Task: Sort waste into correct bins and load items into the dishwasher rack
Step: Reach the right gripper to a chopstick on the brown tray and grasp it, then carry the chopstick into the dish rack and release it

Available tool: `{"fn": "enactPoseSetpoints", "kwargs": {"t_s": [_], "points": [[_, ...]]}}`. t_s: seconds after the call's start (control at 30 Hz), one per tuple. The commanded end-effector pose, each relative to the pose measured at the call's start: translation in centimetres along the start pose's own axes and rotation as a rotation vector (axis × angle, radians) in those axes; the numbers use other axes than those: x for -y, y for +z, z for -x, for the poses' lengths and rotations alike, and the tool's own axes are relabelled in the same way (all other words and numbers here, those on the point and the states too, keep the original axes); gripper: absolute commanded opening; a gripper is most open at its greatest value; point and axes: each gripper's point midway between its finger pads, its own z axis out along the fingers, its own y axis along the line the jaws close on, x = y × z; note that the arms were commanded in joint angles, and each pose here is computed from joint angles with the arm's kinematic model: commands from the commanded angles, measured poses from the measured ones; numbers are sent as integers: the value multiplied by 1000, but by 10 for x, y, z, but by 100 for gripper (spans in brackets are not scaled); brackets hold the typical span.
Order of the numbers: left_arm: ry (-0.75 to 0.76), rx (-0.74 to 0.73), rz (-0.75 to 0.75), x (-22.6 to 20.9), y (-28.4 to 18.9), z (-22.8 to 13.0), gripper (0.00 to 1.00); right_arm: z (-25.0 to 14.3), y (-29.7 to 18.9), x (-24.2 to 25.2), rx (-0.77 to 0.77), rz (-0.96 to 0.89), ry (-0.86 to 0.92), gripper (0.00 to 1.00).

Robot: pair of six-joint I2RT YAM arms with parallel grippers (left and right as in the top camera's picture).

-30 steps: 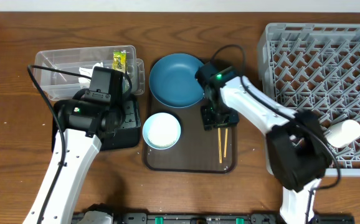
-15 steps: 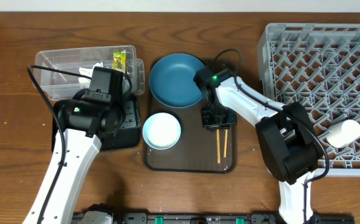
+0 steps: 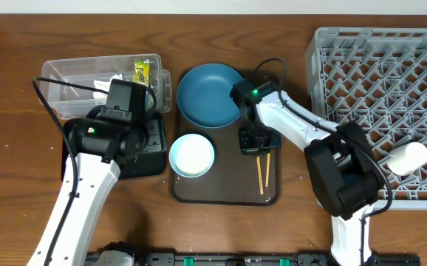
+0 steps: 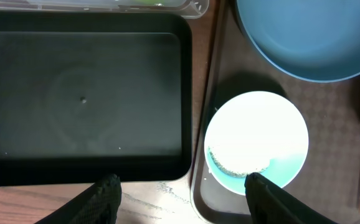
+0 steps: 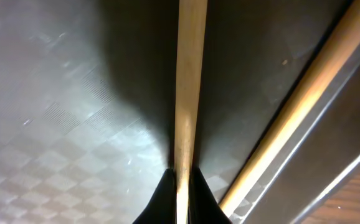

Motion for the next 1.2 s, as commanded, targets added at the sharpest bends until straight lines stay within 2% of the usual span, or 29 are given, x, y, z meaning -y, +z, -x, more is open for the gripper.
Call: {"fn": "enactPoseSetpoints", "kwargs": {"t_s": [0.0, 0.17, 0.37, 0.6, 0.97, 1.0, 1.1, 1.17], "points": [[6, 7, 8, -2, -2, 2, 67, 7, -59, 1, 148, 80, -65, 1], [6, 7, 8, -2, -2, 2, 67, 9, -129, 28, 339, 123, -145, 1], [6, 7, 8, -2, -2, 2, 67, 0, -166, 117, 420, -13, -33, 1], [6, 7, 8, -2, -2, 2, 67, -10, -150, 181, 327, -39, 80, 1], [6, 7, 8, -2, -2, 2, 67, -17, -103, 190, 231, -45, 80, 1], [6, 7, 8, -2, -2, 2, 67, -17, -103, 190, 233, -45, 80, 3], [6, 7, 8, -2, -2, 2, 67, -16, -104, 190, 239, -45, 79, 27], [6, 7, 8, -2, -2, 2, 67, -15, -106, 190, 244, -45, 80, 36]]}}
